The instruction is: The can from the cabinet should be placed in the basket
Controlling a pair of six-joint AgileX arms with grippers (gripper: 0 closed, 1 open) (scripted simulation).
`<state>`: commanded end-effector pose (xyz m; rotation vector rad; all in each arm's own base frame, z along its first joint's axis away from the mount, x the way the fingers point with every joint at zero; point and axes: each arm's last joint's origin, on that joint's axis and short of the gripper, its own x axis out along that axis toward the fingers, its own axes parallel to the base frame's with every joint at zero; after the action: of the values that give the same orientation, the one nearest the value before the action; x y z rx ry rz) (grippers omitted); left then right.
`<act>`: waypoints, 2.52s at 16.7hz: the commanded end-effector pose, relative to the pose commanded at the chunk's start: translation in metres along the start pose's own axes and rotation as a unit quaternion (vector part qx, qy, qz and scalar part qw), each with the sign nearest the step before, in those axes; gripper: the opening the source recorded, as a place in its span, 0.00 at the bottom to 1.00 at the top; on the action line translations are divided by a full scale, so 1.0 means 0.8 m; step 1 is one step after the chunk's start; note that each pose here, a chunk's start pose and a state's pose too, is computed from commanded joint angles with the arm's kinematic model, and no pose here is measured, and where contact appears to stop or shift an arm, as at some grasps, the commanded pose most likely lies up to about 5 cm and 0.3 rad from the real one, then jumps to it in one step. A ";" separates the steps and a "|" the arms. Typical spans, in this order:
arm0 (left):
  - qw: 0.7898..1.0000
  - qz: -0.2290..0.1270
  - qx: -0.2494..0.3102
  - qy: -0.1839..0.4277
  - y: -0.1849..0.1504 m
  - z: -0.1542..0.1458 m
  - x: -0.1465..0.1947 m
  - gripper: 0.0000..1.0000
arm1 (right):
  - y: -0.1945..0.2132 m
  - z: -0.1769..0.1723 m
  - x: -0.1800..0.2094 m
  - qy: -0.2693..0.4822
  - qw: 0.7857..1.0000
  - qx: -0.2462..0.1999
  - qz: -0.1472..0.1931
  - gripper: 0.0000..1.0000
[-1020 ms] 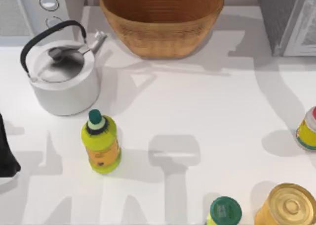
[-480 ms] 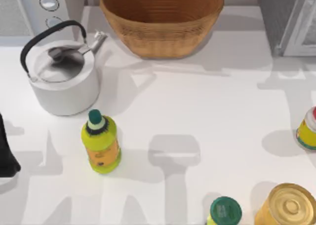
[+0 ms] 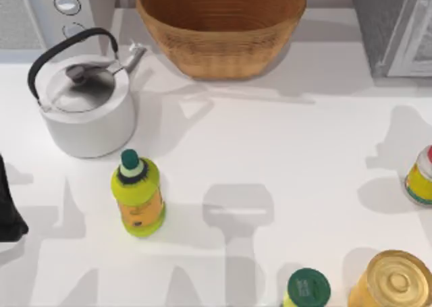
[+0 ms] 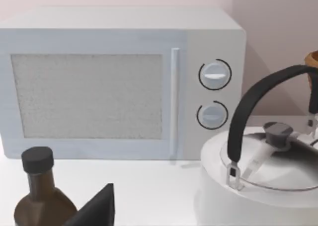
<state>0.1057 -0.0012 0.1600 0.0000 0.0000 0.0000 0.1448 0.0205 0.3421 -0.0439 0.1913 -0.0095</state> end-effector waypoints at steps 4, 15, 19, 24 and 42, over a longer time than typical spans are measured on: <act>1.000 0.000 0.000 0.000 0.000 0.000 0.000 1.00 | -0.007 -0.143 0.001 0.050 0.999 -0.002 0.001 0.00; 1.000 0.000 0.000 0.000 0.000 0.000 0.000 1.00 | -0.017 -0.234 -0.004 -0.095 0.995 0.022 0.005 0.00; 1.000 0.000 0.000 0.000 0.000 0.000 0.000 1.00 | -0.016 -0.233 -0.004 -0.090 0.996 0.023 0.006 0.00; 1.000 0.000 0.000 0.000 0.000 0.000 0.000 1.00 | -0.011 -0.162 -0.008 -0.112 0.993 0.024 0.008 0.00; 1.000 0.000 0.000 0.000 0.000 0.000 0.000 1.00 | 0.297 0.016 0.349 -0.096 0.995 0.022 0.005 0.00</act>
<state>0.1057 -0.0012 0.1600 0.0000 0.0000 0.0000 0.4225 0.2549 0.2912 0.0005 -0.0001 0.0005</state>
